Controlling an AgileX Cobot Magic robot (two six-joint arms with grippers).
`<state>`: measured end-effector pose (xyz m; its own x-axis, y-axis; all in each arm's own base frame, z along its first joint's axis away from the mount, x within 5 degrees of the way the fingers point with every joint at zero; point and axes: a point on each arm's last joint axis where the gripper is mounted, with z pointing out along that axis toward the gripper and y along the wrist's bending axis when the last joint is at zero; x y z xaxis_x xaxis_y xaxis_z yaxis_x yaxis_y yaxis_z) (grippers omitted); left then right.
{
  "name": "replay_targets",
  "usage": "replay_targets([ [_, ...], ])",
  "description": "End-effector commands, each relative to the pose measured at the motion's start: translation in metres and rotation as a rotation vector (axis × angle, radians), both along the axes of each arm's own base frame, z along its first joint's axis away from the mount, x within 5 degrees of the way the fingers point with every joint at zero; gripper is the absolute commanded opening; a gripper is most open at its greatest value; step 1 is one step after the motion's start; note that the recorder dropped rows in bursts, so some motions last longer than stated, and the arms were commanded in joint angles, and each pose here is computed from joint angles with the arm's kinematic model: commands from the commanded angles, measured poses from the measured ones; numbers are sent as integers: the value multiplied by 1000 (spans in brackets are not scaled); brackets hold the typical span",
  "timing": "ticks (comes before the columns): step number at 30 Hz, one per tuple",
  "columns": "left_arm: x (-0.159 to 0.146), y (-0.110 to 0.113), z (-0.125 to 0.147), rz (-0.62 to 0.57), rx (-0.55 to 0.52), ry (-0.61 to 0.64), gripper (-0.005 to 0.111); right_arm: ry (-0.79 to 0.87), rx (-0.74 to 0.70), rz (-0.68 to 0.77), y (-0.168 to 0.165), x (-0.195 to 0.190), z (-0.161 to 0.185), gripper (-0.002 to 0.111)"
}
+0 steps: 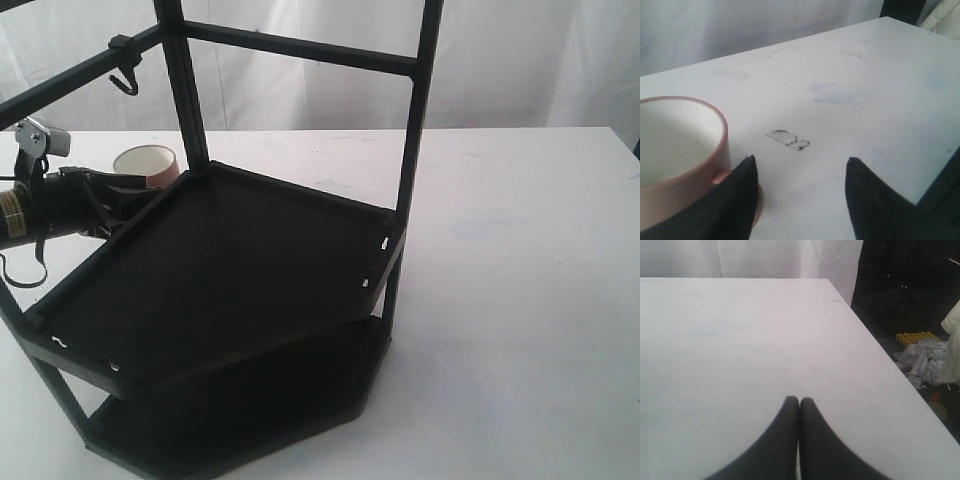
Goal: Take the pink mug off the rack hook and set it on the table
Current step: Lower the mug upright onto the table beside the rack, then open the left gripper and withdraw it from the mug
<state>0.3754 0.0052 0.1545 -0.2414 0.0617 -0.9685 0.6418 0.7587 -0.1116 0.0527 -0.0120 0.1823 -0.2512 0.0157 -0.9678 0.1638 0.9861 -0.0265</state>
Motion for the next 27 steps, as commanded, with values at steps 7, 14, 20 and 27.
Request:
replay_targets([
  [7,-11,0,47,9,44,-26,56,-6,2,1,0,0,1,0],
  [14,-21,9,81,144,141,-12,53,-6,2,1,0,0,1,0],
  [20,-48,11,146,253,195,-152,0,-6,2,1,0,0,1,0],
  [27,-93,94,138,1226,489,242,0,-6,2,1,0,0,1,0],
])
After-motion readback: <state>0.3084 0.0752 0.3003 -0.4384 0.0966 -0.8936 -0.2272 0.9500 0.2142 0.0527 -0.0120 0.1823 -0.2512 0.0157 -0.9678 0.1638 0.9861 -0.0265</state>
